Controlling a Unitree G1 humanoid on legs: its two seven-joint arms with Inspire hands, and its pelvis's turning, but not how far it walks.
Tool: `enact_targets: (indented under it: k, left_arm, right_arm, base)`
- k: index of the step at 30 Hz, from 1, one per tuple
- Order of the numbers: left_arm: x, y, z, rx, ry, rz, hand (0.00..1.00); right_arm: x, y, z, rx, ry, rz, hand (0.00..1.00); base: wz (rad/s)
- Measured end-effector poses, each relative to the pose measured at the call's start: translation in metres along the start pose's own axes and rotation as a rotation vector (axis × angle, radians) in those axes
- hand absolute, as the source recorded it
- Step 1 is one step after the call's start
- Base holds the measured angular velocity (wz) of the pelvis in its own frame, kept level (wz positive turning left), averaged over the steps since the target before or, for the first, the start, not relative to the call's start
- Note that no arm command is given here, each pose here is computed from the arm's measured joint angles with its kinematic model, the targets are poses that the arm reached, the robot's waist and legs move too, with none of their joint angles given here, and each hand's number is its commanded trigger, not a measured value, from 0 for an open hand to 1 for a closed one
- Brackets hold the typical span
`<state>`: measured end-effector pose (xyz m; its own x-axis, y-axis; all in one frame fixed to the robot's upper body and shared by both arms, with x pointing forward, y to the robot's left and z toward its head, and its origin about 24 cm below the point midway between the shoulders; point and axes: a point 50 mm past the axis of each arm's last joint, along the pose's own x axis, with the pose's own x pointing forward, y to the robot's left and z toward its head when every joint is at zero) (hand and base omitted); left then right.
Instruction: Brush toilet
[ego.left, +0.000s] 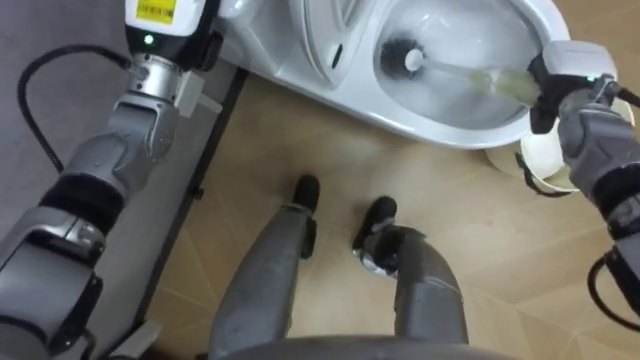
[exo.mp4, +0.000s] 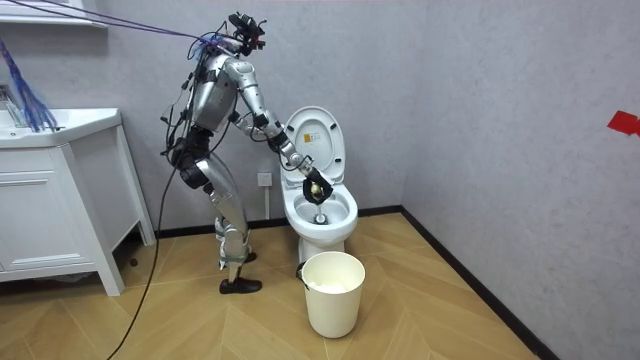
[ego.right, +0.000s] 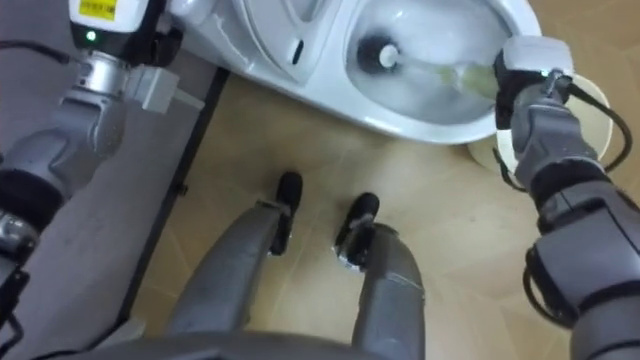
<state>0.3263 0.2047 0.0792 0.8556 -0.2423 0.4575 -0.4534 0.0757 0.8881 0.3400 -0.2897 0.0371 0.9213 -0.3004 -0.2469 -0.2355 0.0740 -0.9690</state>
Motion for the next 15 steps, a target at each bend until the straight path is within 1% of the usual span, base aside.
enact_targets:
  k: [5, 7, 8, 9, 11, 15]
  left_arm:
    - [0.001, 0.005, -0.004, 0.027, 0.01, 0.042, 0.0]
    - [0.002, 0.007, -0.005, 0.04, 0.024, 0.06, 0.0]
    - [0.001, 0.008, -0.007, 0.054, 0.037, 0.068, 0.0]
    - [0.0, 0.008, -0.008, 0.067, 0.045, 0.066, 0.0]
    - [-0.001, 0.007, -0.009, 0.075, 0.052, 0.062, 0.0]
    - [-0.002, 0.006, -0.01, 0.089, 0.068, 0.05, 0.0]
  right_arm:
    - [0.002, -0.008, -0.001, 0.142, 0.037, -0.057, 1.0]
    - [0.006, -0.02, -0.001, 0.187, 0.049, -0.085, 1.0]
    - [0.008, -0.031, 0.002, 0.198, 0.045, -0.109, 1.0]
    - [0.01, -0.039, 0.003, 0.2, 0.044, -0.127, 1.0]
    - [0.011, -0.045, 0.0, 0.194, 0.049, -0.143, 1.0]
    - [0.011, -0.047, 0.0, 0.166, 0.037, -0.15, 1.0]
  base:
    - [0.07]
    - [0.04]
    - [-0.05]
    - [-0.05]
    - [0.0]
    - [-0.03]
